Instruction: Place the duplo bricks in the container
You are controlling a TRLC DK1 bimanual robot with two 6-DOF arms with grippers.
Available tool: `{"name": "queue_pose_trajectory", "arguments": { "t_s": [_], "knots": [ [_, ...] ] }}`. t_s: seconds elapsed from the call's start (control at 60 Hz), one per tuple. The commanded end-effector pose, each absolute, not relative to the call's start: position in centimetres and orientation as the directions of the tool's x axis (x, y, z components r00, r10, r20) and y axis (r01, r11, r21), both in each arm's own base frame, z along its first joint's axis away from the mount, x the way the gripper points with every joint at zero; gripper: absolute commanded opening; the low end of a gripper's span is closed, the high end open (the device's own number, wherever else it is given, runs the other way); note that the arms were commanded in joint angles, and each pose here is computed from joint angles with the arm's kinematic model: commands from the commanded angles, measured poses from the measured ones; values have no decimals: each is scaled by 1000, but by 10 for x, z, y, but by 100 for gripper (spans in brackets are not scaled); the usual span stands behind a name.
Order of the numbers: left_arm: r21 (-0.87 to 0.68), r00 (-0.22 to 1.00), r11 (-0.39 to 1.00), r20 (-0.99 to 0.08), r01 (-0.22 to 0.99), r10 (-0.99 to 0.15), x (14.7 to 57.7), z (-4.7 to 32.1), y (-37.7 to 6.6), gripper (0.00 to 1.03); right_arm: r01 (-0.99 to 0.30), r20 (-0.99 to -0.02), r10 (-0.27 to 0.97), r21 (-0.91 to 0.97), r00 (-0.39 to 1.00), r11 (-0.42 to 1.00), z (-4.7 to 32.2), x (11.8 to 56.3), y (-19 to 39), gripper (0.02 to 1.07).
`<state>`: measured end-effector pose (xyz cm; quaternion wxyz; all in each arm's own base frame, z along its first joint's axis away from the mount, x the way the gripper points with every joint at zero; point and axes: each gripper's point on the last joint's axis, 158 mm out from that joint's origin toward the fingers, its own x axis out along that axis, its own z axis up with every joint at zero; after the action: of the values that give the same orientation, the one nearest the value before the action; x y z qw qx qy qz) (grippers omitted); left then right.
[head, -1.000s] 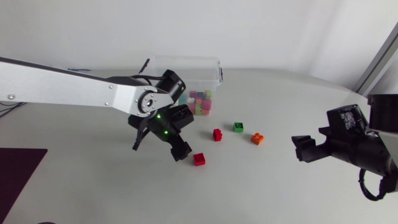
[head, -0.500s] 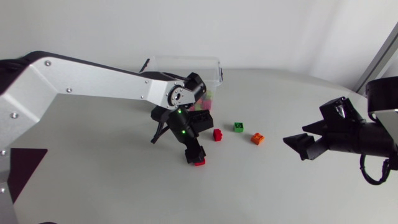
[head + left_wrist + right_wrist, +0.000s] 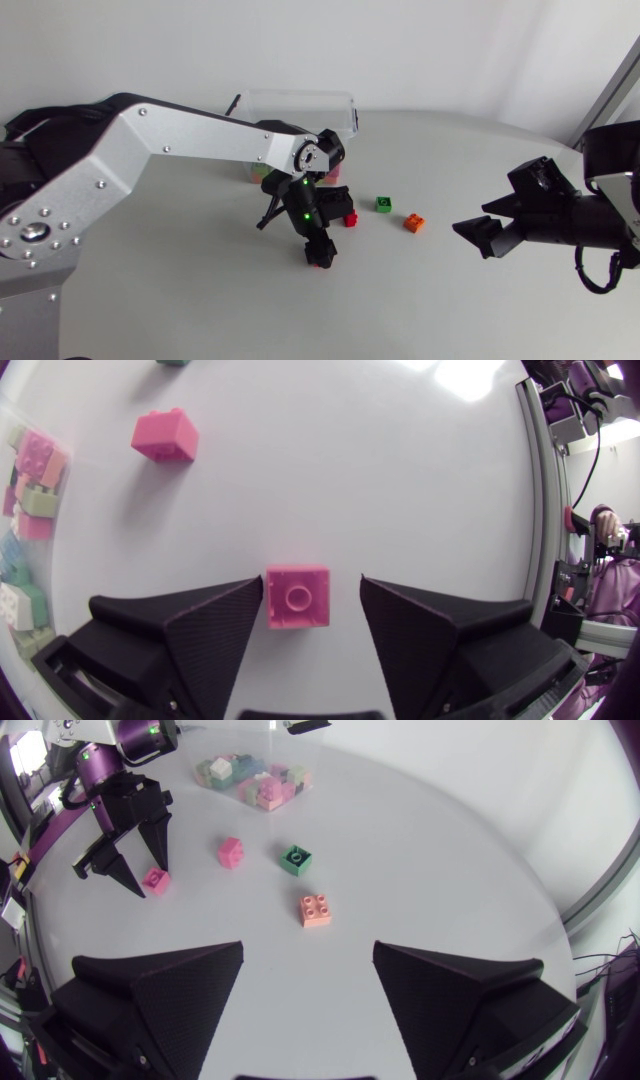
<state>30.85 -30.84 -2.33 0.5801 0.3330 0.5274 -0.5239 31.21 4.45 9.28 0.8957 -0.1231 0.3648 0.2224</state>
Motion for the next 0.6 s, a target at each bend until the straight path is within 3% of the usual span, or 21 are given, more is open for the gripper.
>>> {"name": "queue_pose_trajectory", "arguments": {
  "t_s": [0.0,0.05,0.25,0.45,0.583],
  "knots": [
    [-177,-122,226,-964,958,-236,310,-32,-306,59,-509,-710,319,-64,628,858,94,313,47,96],
    [-179,-126,229,-966,957,-227,310,-36,-304,52,-509,-709,319,-65,629,858,93,313,47,96],
    [-167,-129,237,-977,957,-170,307,-51,-295,46,-510,-707,320,-67,630,858,93,313,47,96],
    [-170,-135,252,-979,953,-150,306,-60,-293,31,-535,-708,332,-75,623,842,90,314,53,96],
    [-150,-110,262,-981,953,-162,312,-47,-291,31,-558,-735,345,-55,584,828,76,323,62,96]
  ]
}}
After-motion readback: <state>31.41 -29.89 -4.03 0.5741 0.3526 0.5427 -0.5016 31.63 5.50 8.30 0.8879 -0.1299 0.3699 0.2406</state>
